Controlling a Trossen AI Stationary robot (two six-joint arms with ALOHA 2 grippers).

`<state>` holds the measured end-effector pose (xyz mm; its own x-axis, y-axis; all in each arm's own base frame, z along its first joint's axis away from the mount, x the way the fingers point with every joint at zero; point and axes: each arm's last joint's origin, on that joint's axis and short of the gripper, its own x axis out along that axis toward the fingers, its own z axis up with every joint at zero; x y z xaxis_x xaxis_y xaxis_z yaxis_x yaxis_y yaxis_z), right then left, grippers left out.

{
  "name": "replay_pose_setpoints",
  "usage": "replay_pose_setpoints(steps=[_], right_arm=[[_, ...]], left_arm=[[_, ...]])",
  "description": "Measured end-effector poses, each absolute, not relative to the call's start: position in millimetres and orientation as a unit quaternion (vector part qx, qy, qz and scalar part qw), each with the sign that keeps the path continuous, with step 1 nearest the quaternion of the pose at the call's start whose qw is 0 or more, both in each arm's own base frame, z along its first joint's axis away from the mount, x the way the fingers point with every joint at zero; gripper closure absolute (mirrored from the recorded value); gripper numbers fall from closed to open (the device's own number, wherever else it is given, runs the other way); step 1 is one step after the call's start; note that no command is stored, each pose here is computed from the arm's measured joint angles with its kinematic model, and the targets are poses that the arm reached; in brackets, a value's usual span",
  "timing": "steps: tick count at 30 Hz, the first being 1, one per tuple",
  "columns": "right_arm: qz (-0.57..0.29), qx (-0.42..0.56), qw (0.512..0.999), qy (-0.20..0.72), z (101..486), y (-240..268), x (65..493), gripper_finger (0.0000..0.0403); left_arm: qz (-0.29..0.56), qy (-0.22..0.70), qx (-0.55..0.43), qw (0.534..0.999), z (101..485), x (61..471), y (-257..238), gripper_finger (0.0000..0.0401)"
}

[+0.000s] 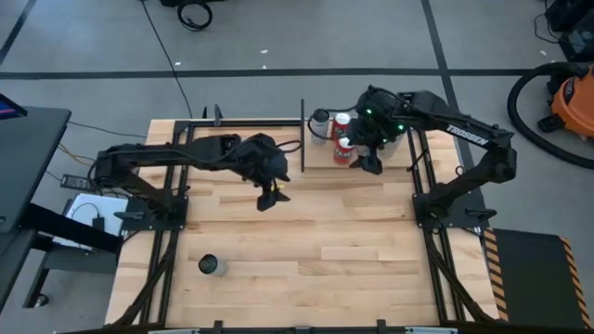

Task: Place canned beverage on shelf
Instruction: Put the white blue soda can on the shelf aligned with the other white blue soda can

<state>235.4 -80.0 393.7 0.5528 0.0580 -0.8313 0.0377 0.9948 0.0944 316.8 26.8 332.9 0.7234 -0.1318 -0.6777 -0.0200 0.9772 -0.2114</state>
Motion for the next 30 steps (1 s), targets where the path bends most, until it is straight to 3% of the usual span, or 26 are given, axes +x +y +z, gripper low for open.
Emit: replay_pose_setpoints(steps=[7, 14, 22, 30], right_arm=[[-0.020, 0.048, 0.879, 0.473, 404, -60, 221, 0.0045], [-0.021, 0.067, 0.884, 0.463, 412, -41, 211, 0.0045], [-0.027, 0.076, 0.884, 0.460, 415, -23, 207, 0.0045], [-0.049, 0.081, 0.877, 0.472, 399, -8, 215, 0.0045]], left_arm=[[0.000, 0.448, -0.175, 0.877, 355, 300, 8, 0.0087], [0.031, 0.511, -0.243, 0.824, 351, 288, -17, 0.0087], [0.047, 0.553, -0.256, 0.791, 348, 276, -57, 0.0087], [0.144, 0.566, -0.313, 0.749, 344, 259, -93, 0.0087]])
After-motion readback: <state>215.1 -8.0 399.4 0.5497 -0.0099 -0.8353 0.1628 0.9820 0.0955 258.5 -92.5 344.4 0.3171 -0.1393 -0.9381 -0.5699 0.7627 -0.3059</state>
